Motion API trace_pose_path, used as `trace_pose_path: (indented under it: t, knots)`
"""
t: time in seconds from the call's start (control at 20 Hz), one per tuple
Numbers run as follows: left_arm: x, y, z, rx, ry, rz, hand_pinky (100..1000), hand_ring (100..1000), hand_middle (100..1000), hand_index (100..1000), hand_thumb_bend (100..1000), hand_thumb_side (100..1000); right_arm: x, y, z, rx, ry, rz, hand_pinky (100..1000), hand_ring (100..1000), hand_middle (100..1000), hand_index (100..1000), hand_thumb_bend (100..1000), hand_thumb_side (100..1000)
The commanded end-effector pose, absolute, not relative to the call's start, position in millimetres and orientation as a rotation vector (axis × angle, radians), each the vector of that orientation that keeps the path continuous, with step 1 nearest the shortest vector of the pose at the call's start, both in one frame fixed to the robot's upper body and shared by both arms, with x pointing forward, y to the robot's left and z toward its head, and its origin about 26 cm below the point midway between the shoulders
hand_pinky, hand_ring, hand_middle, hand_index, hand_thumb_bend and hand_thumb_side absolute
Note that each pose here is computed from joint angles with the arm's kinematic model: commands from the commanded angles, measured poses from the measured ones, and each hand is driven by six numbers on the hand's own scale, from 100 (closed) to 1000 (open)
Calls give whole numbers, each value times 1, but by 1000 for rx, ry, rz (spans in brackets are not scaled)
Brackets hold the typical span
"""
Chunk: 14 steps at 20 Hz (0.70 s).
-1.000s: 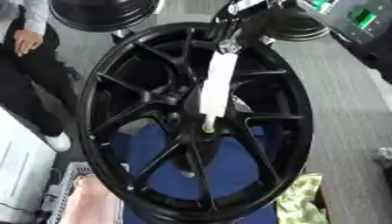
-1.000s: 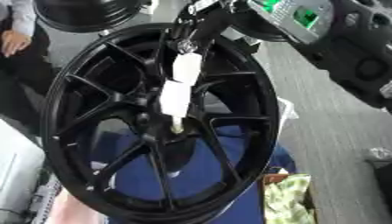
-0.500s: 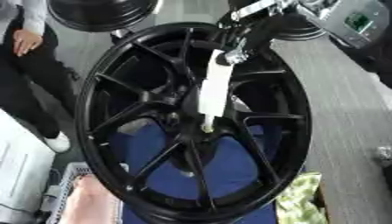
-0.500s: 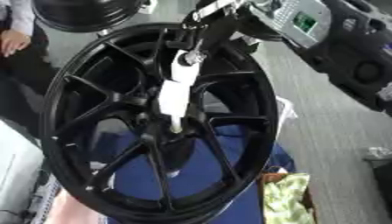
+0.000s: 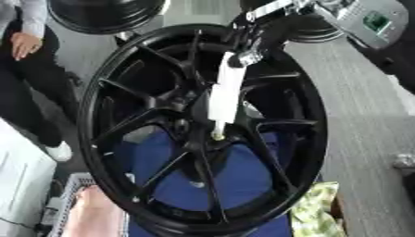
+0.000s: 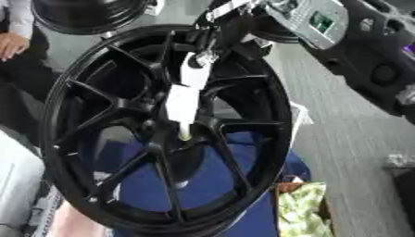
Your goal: Pull the pin out of the wheel hub.
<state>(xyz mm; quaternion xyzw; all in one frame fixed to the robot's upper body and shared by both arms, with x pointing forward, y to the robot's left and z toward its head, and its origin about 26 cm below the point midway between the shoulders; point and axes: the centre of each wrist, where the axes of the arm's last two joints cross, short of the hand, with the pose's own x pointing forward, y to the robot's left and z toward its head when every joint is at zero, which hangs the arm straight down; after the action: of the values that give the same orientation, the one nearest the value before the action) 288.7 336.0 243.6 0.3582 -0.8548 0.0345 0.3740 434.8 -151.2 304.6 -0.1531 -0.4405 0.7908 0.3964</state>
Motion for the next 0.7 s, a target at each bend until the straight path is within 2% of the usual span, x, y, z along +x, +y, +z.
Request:
trace_pose_path:
  t: [0.05, 0.45, 0.7]
  knots:
    - [286, 336, 253, 931, -2219, 63, 641, 996, 739, 765, 504, 735, 440, -159, 306, -419, -1096, 1988, 934, 928, 855, 981, 245, 703]
    - [285, 337, 252, 939, -2211, 60, 643, 996, 741, 766, 503, 736, 429, -161, 323, -392, -1162, 1973, 926, 907, 838, 974, 105, 685]
    - [285, 338, 252, 944, -2205, 53, 644, 996, 741, 766, 503, 735, 416, -159, 338, -384, -1210, 1969, 922, 898, 831, 971, 100, 664]
